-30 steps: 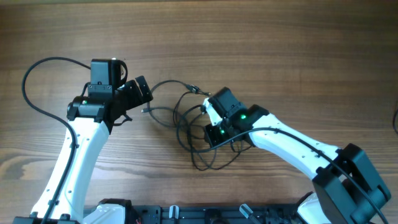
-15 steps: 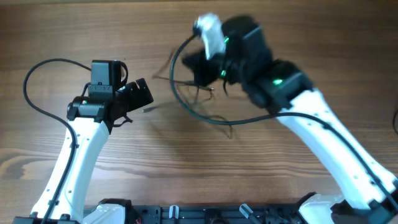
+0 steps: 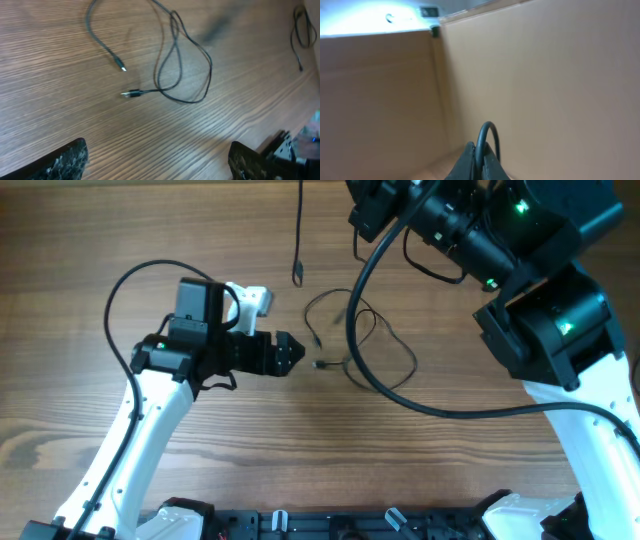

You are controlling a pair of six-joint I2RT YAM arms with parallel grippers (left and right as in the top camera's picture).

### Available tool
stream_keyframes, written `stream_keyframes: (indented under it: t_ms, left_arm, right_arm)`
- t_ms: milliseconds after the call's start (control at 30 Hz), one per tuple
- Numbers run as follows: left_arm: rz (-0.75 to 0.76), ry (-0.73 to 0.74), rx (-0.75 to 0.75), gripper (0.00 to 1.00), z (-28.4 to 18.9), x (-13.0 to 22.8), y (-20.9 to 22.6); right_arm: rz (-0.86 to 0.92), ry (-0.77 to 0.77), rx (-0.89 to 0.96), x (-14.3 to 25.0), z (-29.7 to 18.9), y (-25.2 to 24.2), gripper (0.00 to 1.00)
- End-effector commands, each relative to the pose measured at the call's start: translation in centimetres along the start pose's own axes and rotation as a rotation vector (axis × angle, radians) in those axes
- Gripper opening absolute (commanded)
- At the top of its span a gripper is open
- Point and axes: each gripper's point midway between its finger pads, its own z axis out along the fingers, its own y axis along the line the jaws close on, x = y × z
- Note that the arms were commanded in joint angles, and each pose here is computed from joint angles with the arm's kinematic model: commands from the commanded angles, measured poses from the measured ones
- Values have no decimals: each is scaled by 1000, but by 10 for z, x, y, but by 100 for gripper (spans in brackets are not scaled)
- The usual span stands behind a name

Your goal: Untangle cables

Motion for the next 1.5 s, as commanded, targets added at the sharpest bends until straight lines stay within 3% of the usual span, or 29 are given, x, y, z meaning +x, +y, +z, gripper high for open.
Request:
stream_keyframes:
  t_ms: [0, 133, 200, 300, 367, 400, 500, 533, 667, 767, 867, 900, 933, 967, 1033, 1133, 1200, 1333, 1400, 1433, 1467]
  left_arm:
    - [81, 8, -24, 93, 4, 1, -3]
    - [83, 8, -31, 94, 4, 0, -2]
    - [83, 8, -31, 94, 4, 0, -2]
    - [83, 8, -35, 95, 4, 0, -1]
    - [81, 10, -51, 96, 5, 1, 2]
    - [80, 12, -59, 97, 5, 2, 4]
    - [79, 12, -59, 98, 5, 2, 4]
    - [78, 14, -59, 99, 5, 2, 4]
    - [67, 36, -61, 99, 5, 8, 4]
    - [64, 42, -61, 99, 5, 10, 5]
    - [64, 41, -61, 99, 5, 9, 5]
    - [64, 41, -61, 99, 5, 9, 5]
    - [64, 41, -61, 99, 5, 9, 5]
    - [63, 41, -61, 99, 5, 9, 5]
    - [60, 42, -61, 99, 5, 10, 5]
    - [60, 42, -61, 99, 5, 10, 5]
    - [60, 41, -61, 99, 5, 9, 5]
    - [60, 42, -61, 98, 5, 10, 5]
    - [60, 42, -61, 99, 5, 10, 5]
    - [60, 42, -61, 98, 5, 10, 5]
    - [60, 42, -61, 98, 5, 10, 5]
  right_arm:
    - [-237, 25, 328, -12, -26, -52, 4]
    - [-403, 178, 850, -7, -85, -147, 4]
    - [-422, 236, 1128, -15, -146, -212, 4]
    - [-395, 293, 1294, -14, -198, -260, 4]
    - [-364, 374, 1466, -11, -274, -311, 4]
    - [-294, 364, 1475, -7, -309, -337, 4]
    - [-70, 250, 1386, 9, -352, -379, 4]
    - [78, 208, 1372, 29, -381, -407, 4]
    - [343, 223, 1447, 100, -447, -464, 4]
    - [568, 265, 1533, 174, -502, -496, 4]
    - [838, 305, 1649, 245, -545, -498, 4]
    - [976, 339, 1706, 282, -559, -492, 17]
    - [1059, 354, 1747, 304, -566, -488, 53]
    - [1133, 362, 1784, 321, -571, -483, 96]
    - [1330, 357, 1889, 353, -579, -463, 99]
    - [1562, 287, 2074, 368, -586, -427, 100]
    - [1707, 289, 2072, 376, -573, -408, 99]
    - [1815, 460, 2080, 383, -552, -373, 100]
    - [1949, 444, 2262, 382, -556, -339, 100]
    - [1969, 418, 2439, 377, -566, -319, 100]
    - [1914, 444, 2476, 375, -574, -319, 100]
